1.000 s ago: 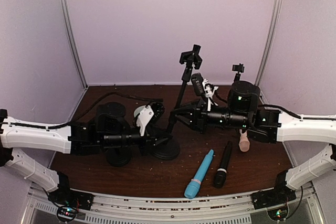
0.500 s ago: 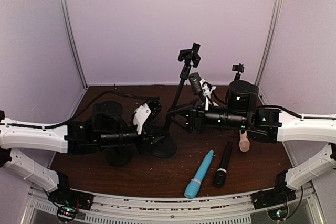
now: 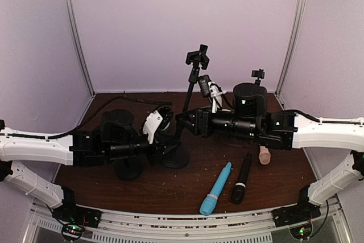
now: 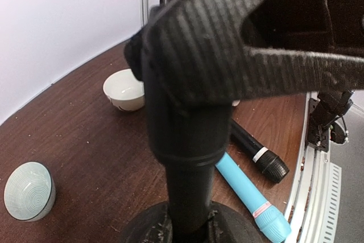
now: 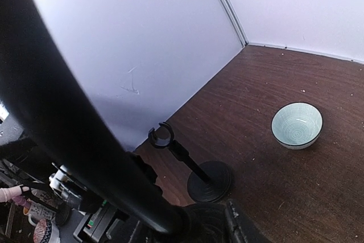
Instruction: Attach the microphones to the stand
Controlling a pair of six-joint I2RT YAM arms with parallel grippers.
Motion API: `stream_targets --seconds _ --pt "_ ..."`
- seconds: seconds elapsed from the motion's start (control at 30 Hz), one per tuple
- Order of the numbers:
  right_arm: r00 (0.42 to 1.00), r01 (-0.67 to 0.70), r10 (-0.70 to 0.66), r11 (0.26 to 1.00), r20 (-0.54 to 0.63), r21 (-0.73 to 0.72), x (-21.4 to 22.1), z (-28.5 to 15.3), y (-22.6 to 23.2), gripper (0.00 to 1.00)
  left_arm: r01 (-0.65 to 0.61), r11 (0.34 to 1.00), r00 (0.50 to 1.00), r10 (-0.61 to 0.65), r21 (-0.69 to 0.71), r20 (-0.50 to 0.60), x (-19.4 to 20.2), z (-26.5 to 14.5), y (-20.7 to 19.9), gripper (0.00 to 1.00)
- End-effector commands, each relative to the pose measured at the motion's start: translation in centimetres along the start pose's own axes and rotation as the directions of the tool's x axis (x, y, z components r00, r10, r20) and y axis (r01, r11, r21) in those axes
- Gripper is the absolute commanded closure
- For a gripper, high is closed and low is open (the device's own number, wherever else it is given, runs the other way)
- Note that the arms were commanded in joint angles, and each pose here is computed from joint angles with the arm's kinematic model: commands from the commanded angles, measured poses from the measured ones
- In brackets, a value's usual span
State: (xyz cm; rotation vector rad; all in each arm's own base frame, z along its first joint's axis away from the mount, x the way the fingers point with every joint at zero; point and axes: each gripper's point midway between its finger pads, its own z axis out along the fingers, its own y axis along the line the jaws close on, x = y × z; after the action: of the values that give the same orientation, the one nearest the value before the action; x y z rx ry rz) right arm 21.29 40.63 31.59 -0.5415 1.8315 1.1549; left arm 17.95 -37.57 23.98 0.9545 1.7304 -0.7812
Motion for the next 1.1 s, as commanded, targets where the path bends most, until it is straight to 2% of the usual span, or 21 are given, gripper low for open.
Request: stream_targets --seconds 0.0,0.13,0.2,0.23,0.37,0.5,0.53,0.63,0.73,0.9,1.0,1.07 --pt "0.999 -0.031 0.031 0.998 -0.012 0.046 0.4 0.4 -0.9 0.6 0.011 1.0 0.985 -0.013 0.012 0.173 -5.5 -0.9 -0.6 1.0" --pt "0.999 -0.037 0.038 0.998 -0.022 0.049 0.8 0.5 -1.1 0.77 0.019 1.0 0.984 -0.02 0.005 0.177 -5.6 -0.9 -0.4 1.0" --pt "0.999 -0.023 0.024 0.999 -0.033 0.023 1.1 0.6 -0.6 0.98 0.021 1.0 0.983 -0.023 0.011 0.181 -5.7 -0.9 -0.5 1.0" --pt "0.999 -0.009 0.009 1.0 -0.037 0.008 1.2 0.6 -0.5 1.0 0.019 1.0 0.983 -0.022 0.021 0.183 -5.7 -0.9 -0.7 1.0" --pt "0.99 0.131 -0.134 0.988 -0.037 -0.083 1.6 -0.1 0.3 1.0 -0.036 0.994 0.983 0.017 0.1 0.185 -5.8 -1.2 -2.2 1.0" --pt "0.953 0.295 -0.297 0.86 0.061 -0.417 3.0 -3.3 3.7 1.0 -0.104 0.957 0.977 0.048 0.271 0.208 -5.8 -2.1 -5.1 1.0" --pt "0.945 0.32 -0.311 0.823 0.099 -0.47 3.1 -4.2 4.1 1.0 -0.112 0.946 0.977 0.05 0.303 0.207 -5.8 -2.2 -5.6 1.0" --pt "0.943 0.33 -0.306 0.795 0.132 -0.51 2.8 -5.0 3.6 1.0 -0.129 0.924 0.976 0.055 0.359 0.209 -5.9 -2.4 -6.6 1.0" --pt "0.94 0.332 -0.327 0.809 0.099 -0.484 3.0 -4.3 2.9 0.88 -0.128 0.919 0.976 0.051 0.372 0.21 -5.9 -2.3 -6.8 1.0" --pt "0.959 0.282 -0.27 0.881 0.086 -0.381 1.8 -4.2 1.6 0.53 -0.12 0.931 0.978 0.051 0.344 0.205 -5.8 -2.0 -6.3 1.0" --pt "0.969 0.246 -0.226 0.909 0.097 -0.336 1.2 -4.8 1.2 0.43 -0.107 0.945 0.98 0.047 0.31 0.194 -5.7 -1.6 -5.7 1.0" --pt "0.972 0.233 -0.216 0.927 0.089 -0.295 0.9 -5.0 0.9 0.42 -0.1 0.95 0.982 0.046 0.295 0.185 -5.5 -1.4 -5.4 1.0"
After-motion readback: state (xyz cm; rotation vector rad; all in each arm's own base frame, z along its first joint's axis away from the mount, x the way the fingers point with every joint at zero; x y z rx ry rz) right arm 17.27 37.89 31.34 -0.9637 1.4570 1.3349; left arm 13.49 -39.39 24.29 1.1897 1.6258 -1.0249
